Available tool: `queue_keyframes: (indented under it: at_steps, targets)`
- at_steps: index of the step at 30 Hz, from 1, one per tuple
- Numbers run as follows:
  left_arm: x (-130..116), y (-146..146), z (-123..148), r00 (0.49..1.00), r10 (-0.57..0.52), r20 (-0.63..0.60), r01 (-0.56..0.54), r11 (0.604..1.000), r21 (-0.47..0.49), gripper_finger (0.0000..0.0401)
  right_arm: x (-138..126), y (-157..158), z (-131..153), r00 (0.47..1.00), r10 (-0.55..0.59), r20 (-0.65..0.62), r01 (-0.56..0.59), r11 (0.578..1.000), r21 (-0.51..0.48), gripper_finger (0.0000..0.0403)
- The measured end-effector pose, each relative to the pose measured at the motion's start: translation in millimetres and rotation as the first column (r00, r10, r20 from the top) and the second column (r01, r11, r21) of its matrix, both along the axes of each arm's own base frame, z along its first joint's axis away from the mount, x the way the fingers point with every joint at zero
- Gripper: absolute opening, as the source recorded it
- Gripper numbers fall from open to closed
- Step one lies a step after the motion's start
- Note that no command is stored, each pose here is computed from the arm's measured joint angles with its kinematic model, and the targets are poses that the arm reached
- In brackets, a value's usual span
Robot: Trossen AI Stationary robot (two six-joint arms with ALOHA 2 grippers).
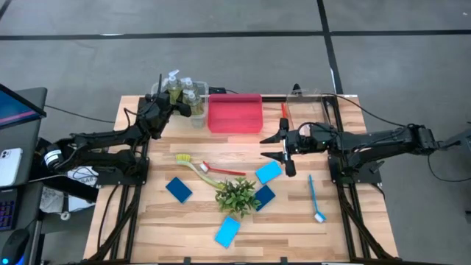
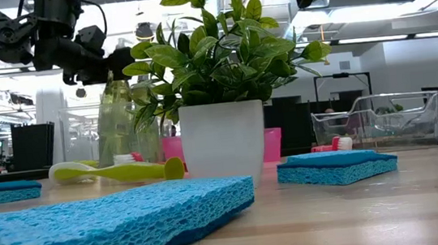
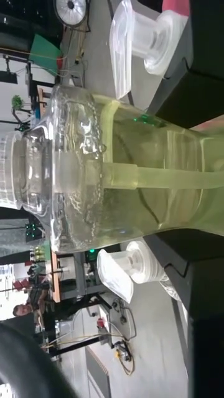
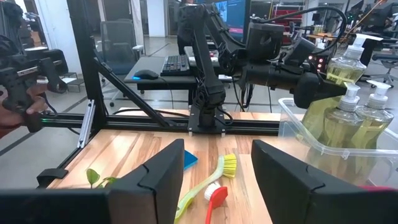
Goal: Pick & Place Kitchen Sink Supplies
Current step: Put the yellow dishwashing liquid into the white bin
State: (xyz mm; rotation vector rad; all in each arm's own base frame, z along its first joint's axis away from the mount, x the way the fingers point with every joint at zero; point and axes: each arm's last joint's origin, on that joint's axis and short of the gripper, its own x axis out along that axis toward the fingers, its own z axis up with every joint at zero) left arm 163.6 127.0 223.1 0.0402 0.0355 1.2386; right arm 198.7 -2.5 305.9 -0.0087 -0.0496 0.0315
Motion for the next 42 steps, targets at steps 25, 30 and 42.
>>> queue_keyframes:
  at_steps: [25, 30, 42]
  targets:
    - [-0.3, 0.1, -0.6, 1.000, 0.009, 0.025, -0.008, 1.000, -0.014, 0.0251, 0.0, 0.0, 0.1, 1.000, 0.000, 0.001, 0.000, 1.000, -0.001, 0.0185]
    - [-0.3, 0.1, -1.5, 1.000, 0.009, 0.016, -0.009, 1.000, -0.020, 0.0262, 0.0, 0.0, -0.5, 1.000, 0.000, -0.005, 0.000, 1.000, 0.000, 0.0182]
    - [-1.6, 0.4, -6.4, 0.999, 0.051, -0.016, -0.051, 0.997, -0.052, 0.0286, 0.0, 0.0, -0.6, 1.000, 0.000, -0.007, 0.000, 1.000, 0.000, 0.0185]
